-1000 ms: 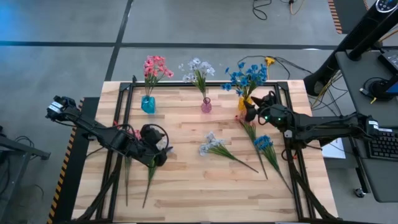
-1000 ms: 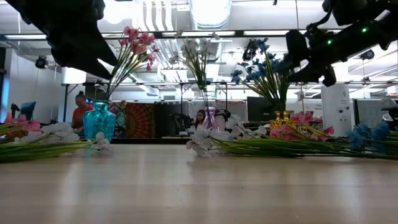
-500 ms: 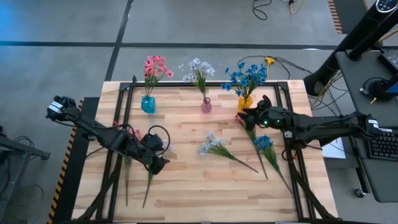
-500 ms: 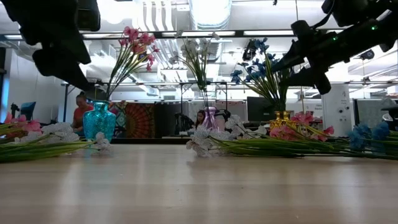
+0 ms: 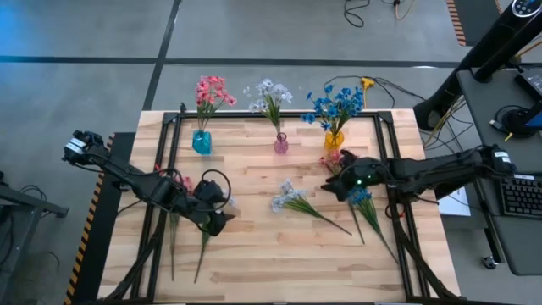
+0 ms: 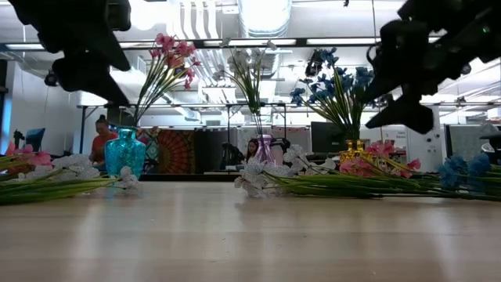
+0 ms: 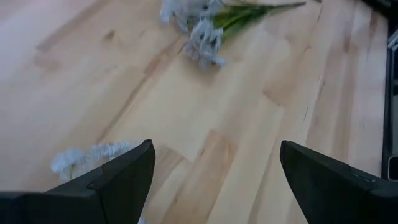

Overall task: Sort flowers into vase by color
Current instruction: Put the right white flowers into the pink vase

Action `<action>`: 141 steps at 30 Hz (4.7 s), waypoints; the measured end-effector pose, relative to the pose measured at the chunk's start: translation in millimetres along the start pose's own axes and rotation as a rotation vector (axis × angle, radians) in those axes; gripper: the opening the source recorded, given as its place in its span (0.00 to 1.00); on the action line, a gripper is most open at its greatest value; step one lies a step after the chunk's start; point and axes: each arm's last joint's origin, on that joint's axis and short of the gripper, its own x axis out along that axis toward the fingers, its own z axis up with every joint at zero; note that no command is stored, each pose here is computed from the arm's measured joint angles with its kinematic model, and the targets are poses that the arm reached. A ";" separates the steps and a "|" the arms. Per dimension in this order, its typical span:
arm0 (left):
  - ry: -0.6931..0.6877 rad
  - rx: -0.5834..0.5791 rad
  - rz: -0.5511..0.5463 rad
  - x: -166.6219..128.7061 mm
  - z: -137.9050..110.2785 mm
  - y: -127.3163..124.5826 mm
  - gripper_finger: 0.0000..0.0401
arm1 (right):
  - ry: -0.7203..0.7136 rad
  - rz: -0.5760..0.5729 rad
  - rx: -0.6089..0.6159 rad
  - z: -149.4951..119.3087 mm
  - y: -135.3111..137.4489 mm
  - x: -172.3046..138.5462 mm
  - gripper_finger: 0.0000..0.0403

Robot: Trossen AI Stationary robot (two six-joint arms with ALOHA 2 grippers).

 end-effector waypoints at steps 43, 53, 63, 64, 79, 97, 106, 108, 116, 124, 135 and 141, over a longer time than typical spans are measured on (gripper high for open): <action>-0.124 0.186 0.145 32.7 -4.7 -9.1 0.81 | 0.468 -0.285 -0.663 -63.4 57.0 100.1 0.52; -0.152 0.230 0.176 32.6 -3.5 -8.4 0.81 | 0.468 -0.306 -0.605 -67.0 54.8 105.8 0.24; -0.150 0.255 0.179 32.6 -3.5 -8.4 0.81 | 0.426 -0.272 -0.579 -58.5 61.6 95.4 0.04; -0.150 0.258 0.179 32.6 -3.5 -8.3 0.81 | 0.418 -0.266 -0.574 -57.1 62.8 93.8 0.04; -0.205 0.286 0.162 32.4 0.8 -12.9 0.81 | -0.098 -0.139 -0.735 -3.3 102.3 53.9 0.04; -0.283 0.407 0.119 31.6 9.3 -21.2 0.81 | -0.676 0.282 -0.830 88.1 80.5 77.4 0.04; -0.294 0.404 0.133 31.6 9.8 -20.8 0.81 | -0.968 0.241 -0.850 106.3 57.6 94.5 0.04; -0.294 0.404 0.134 31.6 9.8 -20.8 0.81 | -1.036 0.208 -0.837 109.5 51.1 97.0 0.04; -0.301 0.403 0.144 31.5 10.1 -20.5 0.81 | -1.140 0.038 -0.779 126.7 21.1 107.0 0.04; -0.316 0.400 0.169 31.4 10.6 -19.7 0.81 | -1.168 -0.024 -0.766 140.9 11.3 109.4 0.04; -0.318 0.402 0.185 31.4 10.3 -18.8 0.81 | -1.168 -0.065 -0.766 146.7 4.9 109.4 0.04; -0.317 0.402 0.186 31.4 10.2 -18.6 0.81 | -1.157 -0.069 -0.768 149.6 6.1 112.9 0.04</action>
